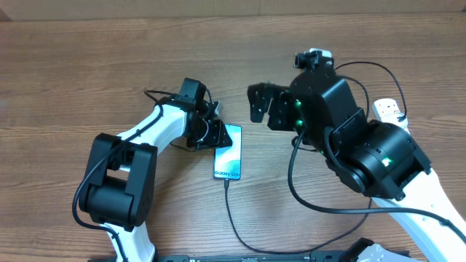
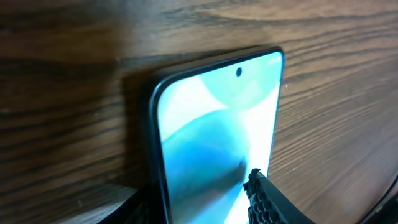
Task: Plug charger to phone and switch on socket
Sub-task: 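Open the left gripper and lift it off the phone, then move the right gripper to the power strip and press its switch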
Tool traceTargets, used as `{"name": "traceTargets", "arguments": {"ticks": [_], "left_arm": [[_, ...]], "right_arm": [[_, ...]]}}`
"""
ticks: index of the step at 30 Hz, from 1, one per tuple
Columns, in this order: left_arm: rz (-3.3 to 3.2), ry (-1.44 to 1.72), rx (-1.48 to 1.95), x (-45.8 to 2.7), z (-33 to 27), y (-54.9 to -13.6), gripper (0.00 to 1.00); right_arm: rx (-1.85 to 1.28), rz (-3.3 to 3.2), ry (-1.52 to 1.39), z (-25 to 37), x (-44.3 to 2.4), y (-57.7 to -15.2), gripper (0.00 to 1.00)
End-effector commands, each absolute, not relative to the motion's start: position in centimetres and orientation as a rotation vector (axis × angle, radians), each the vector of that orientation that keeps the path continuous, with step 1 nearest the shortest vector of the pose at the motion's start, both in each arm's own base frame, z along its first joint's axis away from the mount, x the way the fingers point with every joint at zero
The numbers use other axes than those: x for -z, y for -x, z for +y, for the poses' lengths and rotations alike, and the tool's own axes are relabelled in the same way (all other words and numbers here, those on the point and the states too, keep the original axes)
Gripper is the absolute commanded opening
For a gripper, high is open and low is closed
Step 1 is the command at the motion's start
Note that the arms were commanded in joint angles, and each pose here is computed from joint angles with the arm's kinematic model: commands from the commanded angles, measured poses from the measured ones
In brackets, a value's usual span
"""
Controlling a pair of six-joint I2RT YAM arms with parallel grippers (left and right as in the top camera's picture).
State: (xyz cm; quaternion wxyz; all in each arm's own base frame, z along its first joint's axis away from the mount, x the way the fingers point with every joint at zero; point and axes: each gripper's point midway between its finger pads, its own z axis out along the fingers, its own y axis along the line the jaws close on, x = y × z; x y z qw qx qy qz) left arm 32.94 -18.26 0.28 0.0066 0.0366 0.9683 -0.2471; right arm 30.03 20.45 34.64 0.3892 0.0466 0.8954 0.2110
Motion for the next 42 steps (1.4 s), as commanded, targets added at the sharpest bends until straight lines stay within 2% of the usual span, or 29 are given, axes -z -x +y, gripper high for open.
{"name": "traceTargets", "arguments": {"ticks": [1,2,3,5,8,9,10,11,14,17,20,21,25,30,31,36,42], "left_arm": [[3.122,-0.053,0.488,3.2,-15.1,-32.1,0.34],[3.122,-0.053,0.488,3.2,-15.1,-32.1,0.35],[3.12,-0.054,0.488,3.2,-15.1,-32.2,0.5],[3.113,-0.055,0.48,3.2,-15.0,-32.4,0.73],[3.109,-0.038,0.397,3.2,-14.2,-32.7,0.97],[3.109,-0.016,0.361,3.1,-13.8,-32.7,1.0],[3.106,0.004,0.32,2.8,-13.3,-32.8,1.0],[3.101,0.02,0.302,2.2,-13.1,-32.9,1.0],[3.076,0.036,0.3,-0.1,-12.7,-33.0,1.0],[2.988,0.043,0.281,-4.2,-12.2,-33.7,1.0],[2.839,0.053,0.249,-9.8,-11.3,-34.4,1.0],[2.782,0.054,0.243,-11.8,-11.0,-34.5,1.0],[2.546,0.133,0.201,-19.8,-8.8,-33.1,1.0],[2.29,0.35,-0.005,-27.0,-2.8,-28.9,1.0],[2.253,0.383,-0.044,-27.8,-1.7,-28.1,1.0],[2.13,0.461,-0.163,-30.5,1.5,-25.1,1.0],[2.16,0.464,-0.212,-29.9,2.2,-24.0,1.0]], "right_arm": [[-0.549,2.258,-0.124,20.8,-34.9,-30.5,1.0],[-0.554,2.25,-0.125,20.8,-35.0,-30.6,1.0],[-0.554,2.229,-0.135,20.8,-35.4,-30.9,1.0],[-0.585,2.178,-0.143,21.4,-36.4,-31.7,1.0],[-0.644,2.121,-0.139,22.6,-37.5,-32.7,1.0],[-0.664,2.131,-0.125,23.0,-37.3,-32.6,1.0],[-0.639,2.201,-0.11,22.9,-35.8,-32.0,0.99],[-0.598,2.265,-0.119,22.2,-34.4,-31.2,0.91],[-0.432,2.424,-0.252,19.0,-30.9,-29.3,0.82],[-0.168,2.507,-0.577,13.3,-28.0,-27.1,0.8],[0.063,2.481,-0.836,8.0,-27.0,-25.4,0.78],[0.125,2.465,-0.896,6.4,-26.9,-25.1,0.74],[0.211,2.407,-1.082,2.4,-26.8,-25.2,0.4],[0.29,2.265,-1.375,-4.1,-26.8,-25.4,0.07],[0.292,2.258,-1.397,-5.3,-26.7,-25.8,0.04],[0.087,2.434,-1.286,-8.9,-24.3,-29.7,0.04],[0.113,2.444,-1.586,-15.6,-19.5,-29.1,0.04]]}}
